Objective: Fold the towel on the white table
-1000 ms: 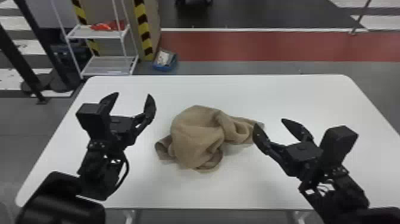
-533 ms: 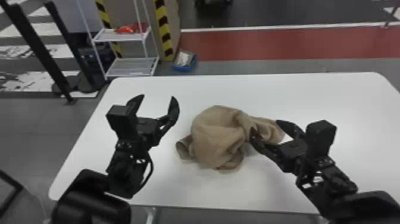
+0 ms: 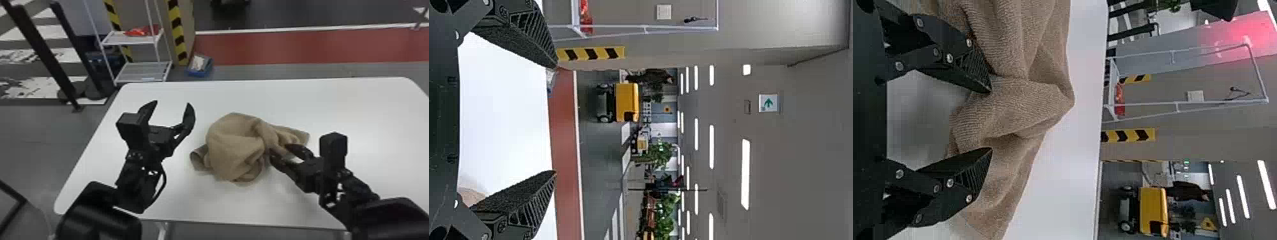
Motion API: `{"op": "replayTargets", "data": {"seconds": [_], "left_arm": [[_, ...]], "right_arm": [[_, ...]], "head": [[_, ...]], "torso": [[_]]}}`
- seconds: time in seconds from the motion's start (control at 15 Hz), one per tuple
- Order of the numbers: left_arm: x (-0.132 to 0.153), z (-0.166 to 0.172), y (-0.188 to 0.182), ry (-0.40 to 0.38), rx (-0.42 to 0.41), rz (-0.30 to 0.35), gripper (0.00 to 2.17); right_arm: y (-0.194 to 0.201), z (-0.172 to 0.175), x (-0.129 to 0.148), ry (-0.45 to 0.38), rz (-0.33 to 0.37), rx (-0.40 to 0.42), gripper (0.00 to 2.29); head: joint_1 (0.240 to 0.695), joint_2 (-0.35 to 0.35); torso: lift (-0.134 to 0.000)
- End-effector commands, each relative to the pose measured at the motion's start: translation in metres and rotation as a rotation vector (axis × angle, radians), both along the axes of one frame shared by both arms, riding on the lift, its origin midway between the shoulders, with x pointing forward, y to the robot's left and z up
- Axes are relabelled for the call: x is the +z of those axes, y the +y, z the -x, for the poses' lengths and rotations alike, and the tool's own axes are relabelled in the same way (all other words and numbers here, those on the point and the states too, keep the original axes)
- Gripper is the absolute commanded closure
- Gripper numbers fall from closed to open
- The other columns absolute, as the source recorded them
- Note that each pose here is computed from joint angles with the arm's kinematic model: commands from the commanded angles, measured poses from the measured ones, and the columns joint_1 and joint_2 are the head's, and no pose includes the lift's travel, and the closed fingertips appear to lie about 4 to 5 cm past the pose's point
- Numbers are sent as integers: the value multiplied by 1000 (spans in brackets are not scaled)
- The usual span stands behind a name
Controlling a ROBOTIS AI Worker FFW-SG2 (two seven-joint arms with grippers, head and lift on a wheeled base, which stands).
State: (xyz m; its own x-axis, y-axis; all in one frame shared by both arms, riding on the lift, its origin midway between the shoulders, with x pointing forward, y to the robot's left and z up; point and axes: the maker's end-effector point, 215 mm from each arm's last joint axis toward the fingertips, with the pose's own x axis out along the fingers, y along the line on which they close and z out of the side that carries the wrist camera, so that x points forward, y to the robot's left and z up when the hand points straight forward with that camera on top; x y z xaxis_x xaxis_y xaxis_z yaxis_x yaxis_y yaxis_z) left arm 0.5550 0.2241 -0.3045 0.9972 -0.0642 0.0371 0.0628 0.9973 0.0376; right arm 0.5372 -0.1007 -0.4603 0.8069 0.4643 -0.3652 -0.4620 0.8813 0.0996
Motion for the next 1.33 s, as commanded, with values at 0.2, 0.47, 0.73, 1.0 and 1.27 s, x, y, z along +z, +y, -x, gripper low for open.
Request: {"op": "replayTargets", "data": {"seconds": [0.2, 0.47, 0.73, 1.0, 1.27], "left_arm": [[4, 3, 2, -6, 3, 1, 144], [1, 5, 4, -1, 6, 1, 144], [-2, 5, 9, -1, 19, 2, 144], [1, 11, 21, -19, 38, 6, 144], [3, 12, 22, -27, 34, 10, 147]], "right_arm": [[7, 9, 11, 59, -20, 25, 1929], [36, 21, 80, 12, -71, 77, 1929], [50, -15, 184, -108, -146, 89, 1929], [12, -60, 274, -252, -139, -34, 1929], [-77, -74, 195, -142, -120, -226, 1929]], "head": [[695, 126], [695, 143], [695, 175], [626, 169], [586, 129]], "torso": [[-120], [-120], [-120], [-120], [-120]]}}
